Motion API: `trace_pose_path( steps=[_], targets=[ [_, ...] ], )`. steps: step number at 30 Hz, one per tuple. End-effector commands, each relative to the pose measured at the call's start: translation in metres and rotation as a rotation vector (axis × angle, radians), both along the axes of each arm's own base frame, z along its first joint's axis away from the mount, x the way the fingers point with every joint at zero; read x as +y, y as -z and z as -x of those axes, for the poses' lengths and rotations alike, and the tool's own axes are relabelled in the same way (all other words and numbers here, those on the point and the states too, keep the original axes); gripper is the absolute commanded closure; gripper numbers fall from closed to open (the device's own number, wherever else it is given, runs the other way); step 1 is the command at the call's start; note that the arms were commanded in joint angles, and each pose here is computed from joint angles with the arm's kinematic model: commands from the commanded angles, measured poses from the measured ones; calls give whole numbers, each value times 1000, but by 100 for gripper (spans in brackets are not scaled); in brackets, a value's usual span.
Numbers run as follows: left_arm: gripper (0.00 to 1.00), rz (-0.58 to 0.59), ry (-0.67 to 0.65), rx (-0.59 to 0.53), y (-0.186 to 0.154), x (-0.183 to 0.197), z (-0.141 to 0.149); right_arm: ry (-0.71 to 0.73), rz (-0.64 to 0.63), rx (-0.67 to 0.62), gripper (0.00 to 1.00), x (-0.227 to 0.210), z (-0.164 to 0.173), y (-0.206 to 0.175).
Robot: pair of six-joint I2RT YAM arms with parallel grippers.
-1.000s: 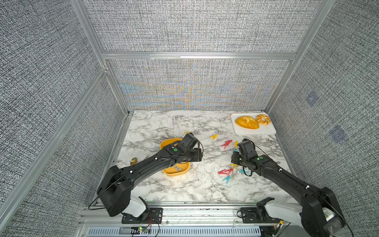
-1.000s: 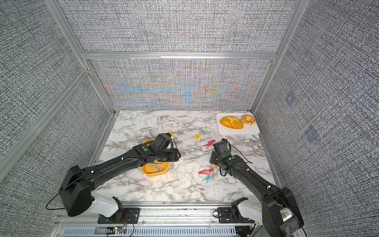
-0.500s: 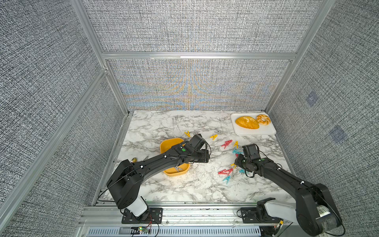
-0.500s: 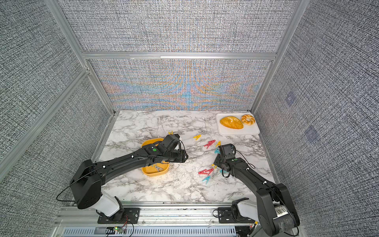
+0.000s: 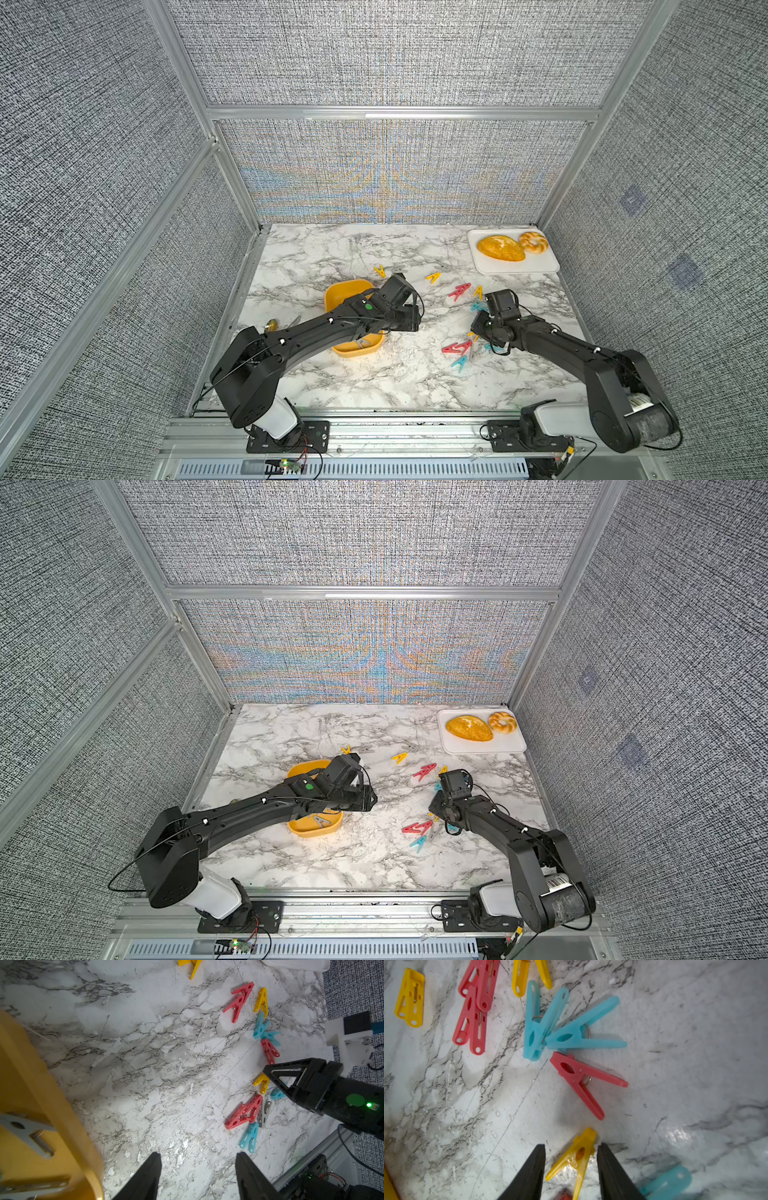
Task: Put the clothespins into the storage box
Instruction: Pick up the clothespin from the center of the board.
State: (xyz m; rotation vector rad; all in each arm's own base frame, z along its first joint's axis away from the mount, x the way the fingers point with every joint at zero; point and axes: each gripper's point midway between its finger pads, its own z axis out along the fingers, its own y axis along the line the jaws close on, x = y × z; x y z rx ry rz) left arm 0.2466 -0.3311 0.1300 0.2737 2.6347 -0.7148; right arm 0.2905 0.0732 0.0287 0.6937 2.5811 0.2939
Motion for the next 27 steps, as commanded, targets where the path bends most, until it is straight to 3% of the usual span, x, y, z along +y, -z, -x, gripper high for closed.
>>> trace_pose_path(
  steps=[1,6,27],
  targets=[
    [38,-5,5,-20,-2,-1,-3,17,2,-6,54,-1,-3,2],
    [38,-6,10,-16,-1,-2,-2,23,23,-7,55,-3,-9,4],
    [38,-17,-9,-27,-5,7,0,12,38,-31,75,-1,-2,0]
  ],
)
